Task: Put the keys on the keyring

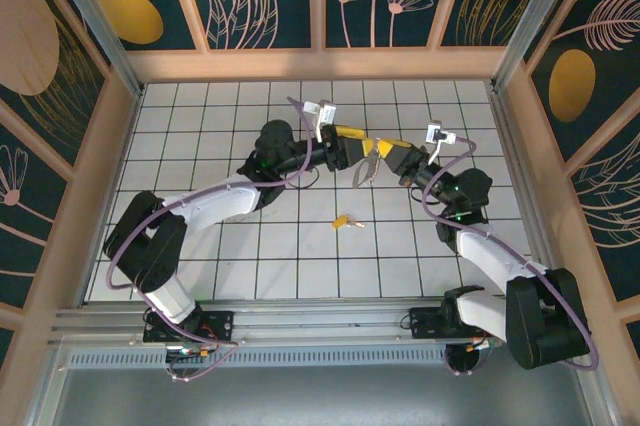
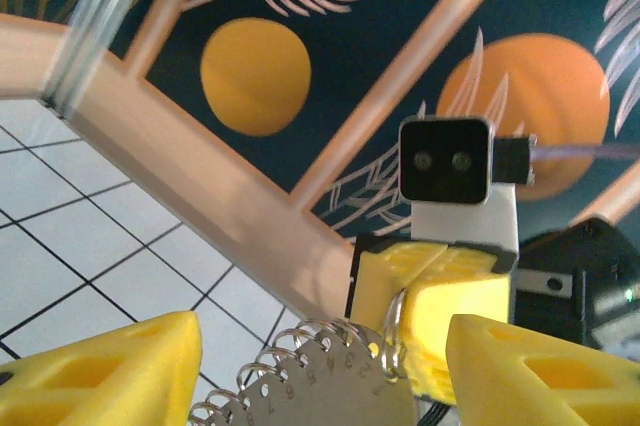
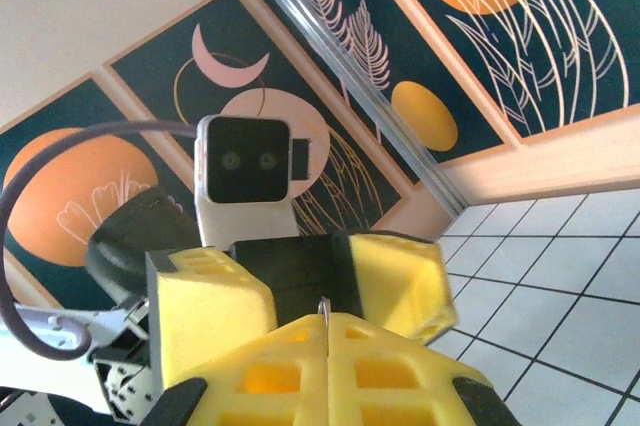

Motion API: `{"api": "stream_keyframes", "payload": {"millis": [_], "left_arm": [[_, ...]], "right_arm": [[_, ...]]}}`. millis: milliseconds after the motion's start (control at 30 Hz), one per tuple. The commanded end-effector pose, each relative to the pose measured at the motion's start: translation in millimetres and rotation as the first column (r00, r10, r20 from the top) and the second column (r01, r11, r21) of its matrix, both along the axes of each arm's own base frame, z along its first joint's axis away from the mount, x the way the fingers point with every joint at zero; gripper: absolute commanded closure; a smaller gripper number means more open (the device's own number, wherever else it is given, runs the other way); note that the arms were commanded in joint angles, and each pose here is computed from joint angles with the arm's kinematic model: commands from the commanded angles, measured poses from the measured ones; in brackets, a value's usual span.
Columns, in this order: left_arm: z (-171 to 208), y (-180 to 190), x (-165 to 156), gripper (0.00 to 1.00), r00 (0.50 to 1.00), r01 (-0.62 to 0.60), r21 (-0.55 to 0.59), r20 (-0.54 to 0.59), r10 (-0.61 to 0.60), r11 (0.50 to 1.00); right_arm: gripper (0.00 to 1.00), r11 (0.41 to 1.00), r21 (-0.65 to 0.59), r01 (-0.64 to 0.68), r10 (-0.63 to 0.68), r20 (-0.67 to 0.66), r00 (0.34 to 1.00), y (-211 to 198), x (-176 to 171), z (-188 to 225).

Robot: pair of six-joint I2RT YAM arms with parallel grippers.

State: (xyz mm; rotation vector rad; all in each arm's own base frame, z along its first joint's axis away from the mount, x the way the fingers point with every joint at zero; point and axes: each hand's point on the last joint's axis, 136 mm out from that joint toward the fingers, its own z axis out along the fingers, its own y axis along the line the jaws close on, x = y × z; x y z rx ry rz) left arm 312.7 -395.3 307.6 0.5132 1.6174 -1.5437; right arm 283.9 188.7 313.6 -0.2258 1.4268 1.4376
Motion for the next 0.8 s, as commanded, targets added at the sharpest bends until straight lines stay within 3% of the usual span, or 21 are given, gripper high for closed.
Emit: {"api": "stream_keyframes", "payload": {"millis": [0,167,367,767], "left_arm": [[44.8,20.8,4.1,0.34,0.994,-0.108,-0.174,0.001,0.110,0.979],[38.9,25.5,4.0,0.39,0.992,-0.121,-0.216,-0.051,0.113,0.969],[32.2,20.7,0.6,0.52,0.996,-0.075,-0.249,-0.072,0.059,0.966],[28.4,11.3,-7.4,0.56,0.997,-0.018,-0.290,-0.081,-0.006,0.957]], "right_arm": [[1.00,0.996,0.077,0.034,-0.037,0.033,0.999,-3.4,-1.3,15.9],[1.00,0.992,0.112,0.060,-0.063,0.022,0.998,-0.9,0.5,20.4],[1.00,0.985,0.156,0.080,-0.081,0.005,0.997,0.6,3.2,25.3],[1.00,0.966,0.238,0.096,-0.086,-0.052,0.995,1.7,13.5,26.6]]}}
